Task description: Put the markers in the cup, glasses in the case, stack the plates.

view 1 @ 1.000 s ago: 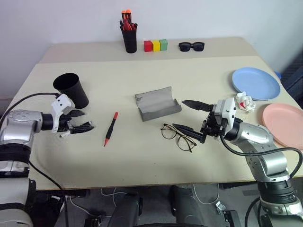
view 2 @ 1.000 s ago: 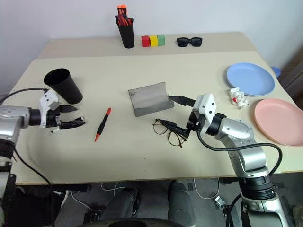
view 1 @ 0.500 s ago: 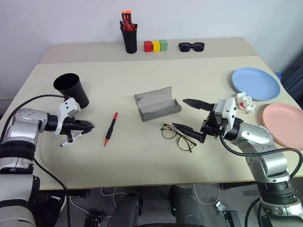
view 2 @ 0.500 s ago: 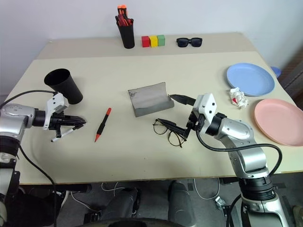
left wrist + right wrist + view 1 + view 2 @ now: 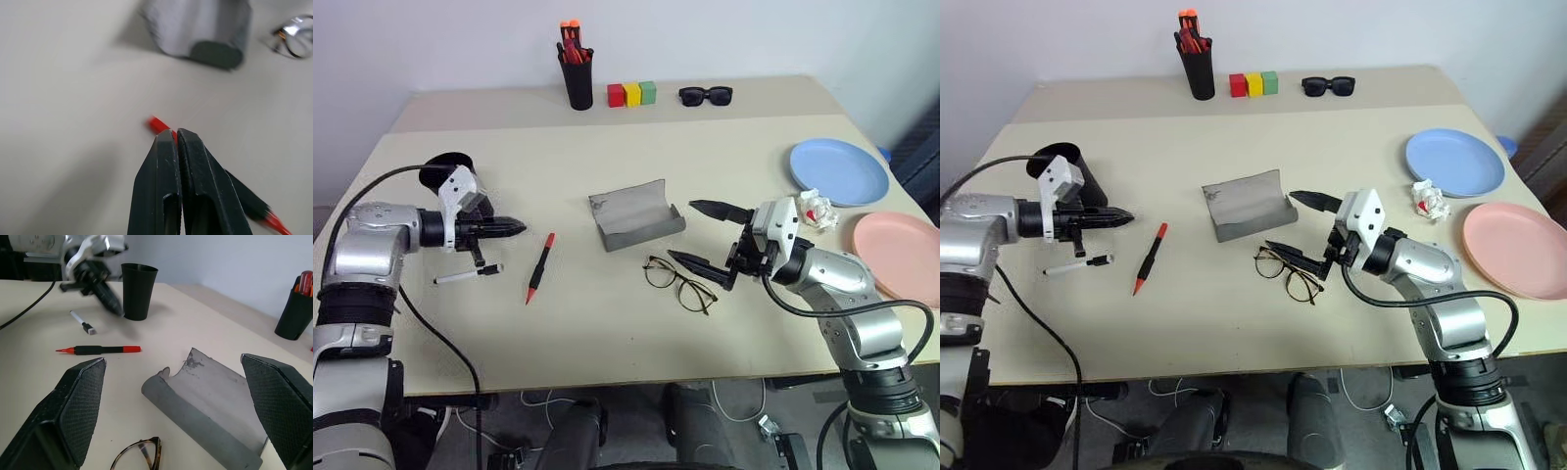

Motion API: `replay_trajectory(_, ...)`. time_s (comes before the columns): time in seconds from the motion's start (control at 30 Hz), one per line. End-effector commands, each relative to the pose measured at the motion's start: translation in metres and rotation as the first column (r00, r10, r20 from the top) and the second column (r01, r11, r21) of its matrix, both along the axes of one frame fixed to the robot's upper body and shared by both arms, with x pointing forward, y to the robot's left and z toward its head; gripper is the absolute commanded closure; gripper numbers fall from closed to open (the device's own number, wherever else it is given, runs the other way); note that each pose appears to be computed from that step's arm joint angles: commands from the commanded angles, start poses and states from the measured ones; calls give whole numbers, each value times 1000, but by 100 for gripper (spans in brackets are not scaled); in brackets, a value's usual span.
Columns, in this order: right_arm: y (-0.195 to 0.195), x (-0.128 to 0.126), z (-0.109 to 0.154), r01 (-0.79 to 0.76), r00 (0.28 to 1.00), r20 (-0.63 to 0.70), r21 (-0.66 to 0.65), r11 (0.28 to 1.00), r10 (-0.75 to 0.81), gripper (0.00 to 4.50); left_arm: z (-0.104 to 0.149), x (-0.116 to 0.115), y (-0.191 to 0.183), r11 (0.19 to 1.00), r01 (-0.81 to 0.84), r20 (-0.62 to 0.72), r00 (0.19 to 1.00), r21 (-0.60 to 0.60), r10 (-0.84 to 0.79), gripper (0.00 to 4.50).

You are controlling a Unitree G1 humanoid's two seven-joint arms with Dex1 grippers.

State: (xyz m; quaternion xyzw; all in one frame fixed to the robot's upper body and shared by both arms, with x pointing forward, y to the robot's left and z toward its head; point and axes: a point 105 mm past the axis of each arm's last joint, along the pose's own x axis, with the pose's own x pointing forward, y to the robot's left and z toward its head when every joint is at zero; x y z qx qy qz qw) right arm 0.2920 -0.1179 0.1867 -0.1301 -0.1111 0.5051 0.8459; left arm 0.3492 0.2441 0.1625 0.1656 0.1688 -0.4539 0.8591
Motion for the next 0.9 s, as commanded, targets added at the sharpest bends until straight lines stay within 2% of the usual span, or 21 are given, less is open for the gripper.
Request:
replay_trajectory(0.03,2,0,10,-12,999,50,13,1000,11,0,5,-6,9,1000,-7,22,1000,31,6,445)
replay_trajectory(0.17,2,0,10,-11,999,52,12,1000,10,0,4,-10,16,997,1,30,1000,75,-3,445)
replay_trajectory(0.23,2,-1,9,-12,999,52,11,1000,11,0,-1,-18,22,997,19,-39,999,81,-16,390)
replay_trajectory(0.27,2,-1,9,-12,999,52,11,1000,11,0,-2,-21,24,996,29,-61,998,85,-24,356)
replay_trajectory(0.4,1,-1,9,-7,999,51,8,1000,6,0,-15,-26,38,984,52,-103,994,173,-34,170)
replay_trajectory(0.5,0,-1,9,-3,999,52,8,1000,3,0,-25,-29,46,966,83,-133,990,245,-51,9)
replay_trajectory(0.57,0,-1,9,-1,999,52,9,1000,1,0,-33,-32,46,966,106,-197,979,237,-59,3)
replay_trajectory(0.83,1,-1,11,3,998,57,13,1000,-4,0,-49,-23,40,950,145,-237,968,276,-79,3)
replay_trajectory(0.9,1,-1,11,7,998,60,12,1000,-7,0,-52,-22,39,947,151,-252,964,283,-79,54)
